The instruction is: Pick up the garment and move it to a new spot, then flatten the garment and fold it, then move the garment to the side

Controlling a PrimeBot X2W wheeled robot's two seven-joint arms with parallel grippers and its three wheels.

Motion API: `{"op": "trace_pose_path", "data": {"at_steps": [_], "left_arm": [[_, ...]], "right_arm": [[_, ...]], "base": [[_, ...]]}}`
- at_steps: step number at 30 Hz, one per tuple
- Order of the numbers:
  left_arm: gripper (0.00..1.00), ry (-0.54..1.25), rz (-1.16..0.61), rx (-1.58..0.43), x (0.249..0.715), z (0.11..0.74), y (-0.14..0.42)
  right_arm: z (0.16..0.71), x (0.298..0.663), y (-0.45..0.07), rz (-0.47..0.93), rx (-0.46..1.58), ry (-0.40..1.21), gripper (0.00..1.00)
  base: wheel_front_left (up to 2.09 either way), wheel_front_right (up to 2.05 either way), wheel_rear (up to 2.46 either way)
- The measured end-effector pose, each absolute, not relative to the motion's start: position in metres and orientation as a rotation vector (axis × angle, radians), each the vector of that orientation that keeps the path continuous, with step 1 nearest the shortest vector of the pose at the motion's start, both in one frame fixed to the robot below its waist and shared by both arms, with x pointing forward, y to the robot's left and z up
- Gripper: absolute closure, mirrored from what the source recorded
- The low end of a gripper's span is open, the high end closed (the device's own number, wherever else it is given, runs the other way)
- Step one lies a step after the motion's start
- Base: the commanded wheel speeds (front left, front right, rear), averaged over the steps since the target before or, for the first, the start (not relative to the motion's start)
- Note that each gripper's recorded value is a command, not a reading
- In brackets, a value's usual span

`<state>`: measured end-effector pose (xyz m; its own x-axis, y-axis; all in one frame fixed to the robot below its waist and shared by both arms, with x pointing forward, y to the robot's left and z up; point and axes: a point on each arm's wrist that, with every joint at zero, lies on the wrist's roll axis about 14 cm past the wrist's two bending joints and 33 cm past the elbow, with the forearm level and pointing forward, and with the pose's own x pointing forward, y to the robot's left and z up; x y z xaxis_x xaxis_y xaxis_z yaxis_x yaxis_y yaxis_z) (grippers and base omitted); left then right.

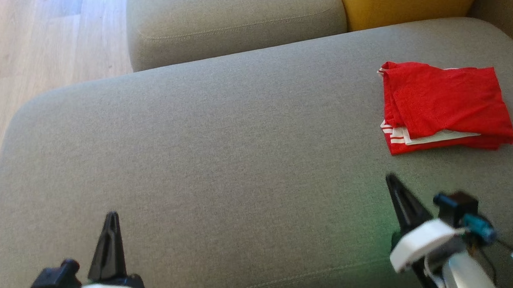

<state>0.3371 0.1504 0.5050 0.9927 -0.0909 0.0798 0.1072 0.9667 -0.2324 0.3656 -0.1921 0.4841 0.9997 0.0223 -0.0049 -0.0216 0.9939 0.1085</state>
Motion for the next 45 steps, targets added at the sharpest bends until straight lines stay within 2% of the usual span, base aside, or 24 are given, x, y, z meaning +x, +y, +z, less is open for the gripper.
{"op": "trace_pose_path", "data": {"at_steps": [4, 45], "left_arm": [[1.0, -0.01, -0.082, -0.269, 0.33, 0.488, 0.153], [1.0, 0.073, 0.008, -0.697, 0.343, 0.475, 0.166]], "right_arm": [[0.457, 0.351, -0.193, 0.006, 0.144, 0.089, 1.0], [0.463, 0.36, -0.206, -0.094, 0.602, 0.091, 1.0]], "base": [[0.0, 0.0, 0.0], [0.0, 0.0, 0.0]]}}
